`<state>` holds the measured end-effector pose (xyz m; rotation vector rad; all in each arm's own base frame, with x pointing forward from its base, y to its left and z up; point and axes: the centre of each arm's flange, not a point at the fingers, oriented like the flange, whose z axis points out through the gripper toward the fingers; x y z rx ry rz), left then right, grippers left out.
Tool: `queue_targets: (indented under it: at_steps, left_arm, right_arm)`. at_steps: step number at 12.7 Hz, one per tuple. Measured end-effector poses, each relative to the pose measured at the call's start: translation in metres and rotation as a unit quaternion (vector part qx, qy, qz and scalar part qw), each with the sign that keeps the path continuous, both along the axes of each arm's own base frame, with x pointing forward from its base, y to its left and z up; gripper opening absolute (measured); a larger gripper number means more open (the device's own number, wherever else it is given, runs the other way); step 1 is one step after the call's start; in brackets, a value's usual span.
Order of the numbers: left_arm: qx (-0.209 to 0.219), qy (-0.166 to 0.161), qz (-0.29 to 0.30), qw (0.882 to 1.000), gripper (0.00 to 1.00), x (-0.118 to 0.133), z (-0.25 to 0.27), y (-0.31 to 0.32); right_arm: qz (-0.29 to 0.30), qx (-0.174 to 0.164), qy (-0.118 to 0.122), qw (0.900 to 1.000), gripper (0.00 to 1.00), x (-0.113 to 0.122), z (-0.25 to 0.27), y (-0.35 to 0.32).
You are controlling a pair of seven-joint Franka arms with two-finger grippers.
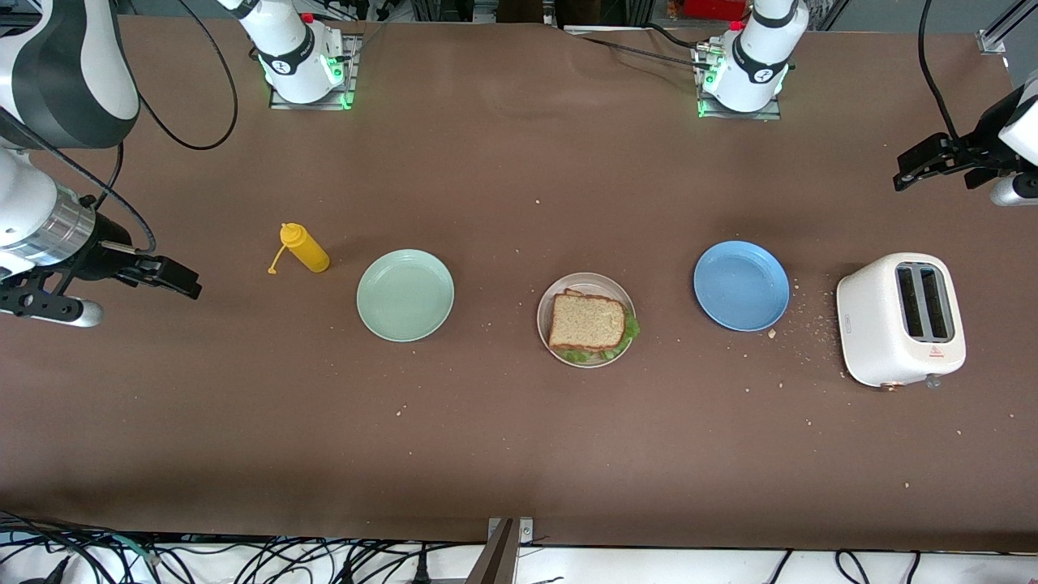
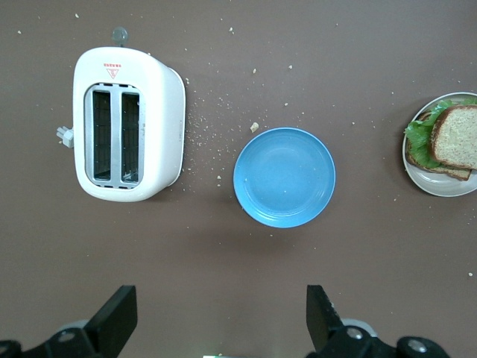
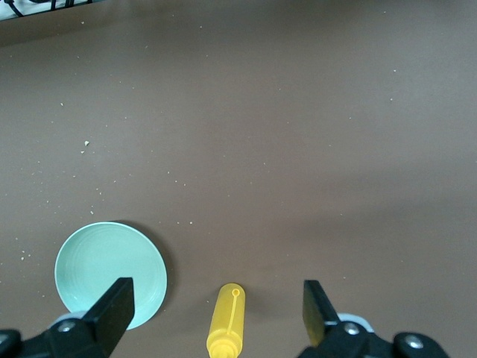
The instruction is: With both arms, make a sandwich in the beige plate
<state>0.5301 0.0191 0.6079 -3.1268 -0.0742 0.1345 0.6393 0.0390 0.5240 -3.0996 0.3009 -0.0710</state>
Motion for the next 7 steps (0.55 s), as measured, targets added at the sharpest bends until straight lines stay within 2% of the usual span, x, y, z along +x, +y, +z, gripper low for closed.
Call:
queue_targets:
  at_steps: [7]
  left_arm:
    - [0.001,0.001,-0.006,1.0,1.0,0.0076,-0.0005,-0.0062]
  right_arm:
    - [0.001,0.001,0.0,1.0,1.0,-0.0001,0.0001,0.0012]
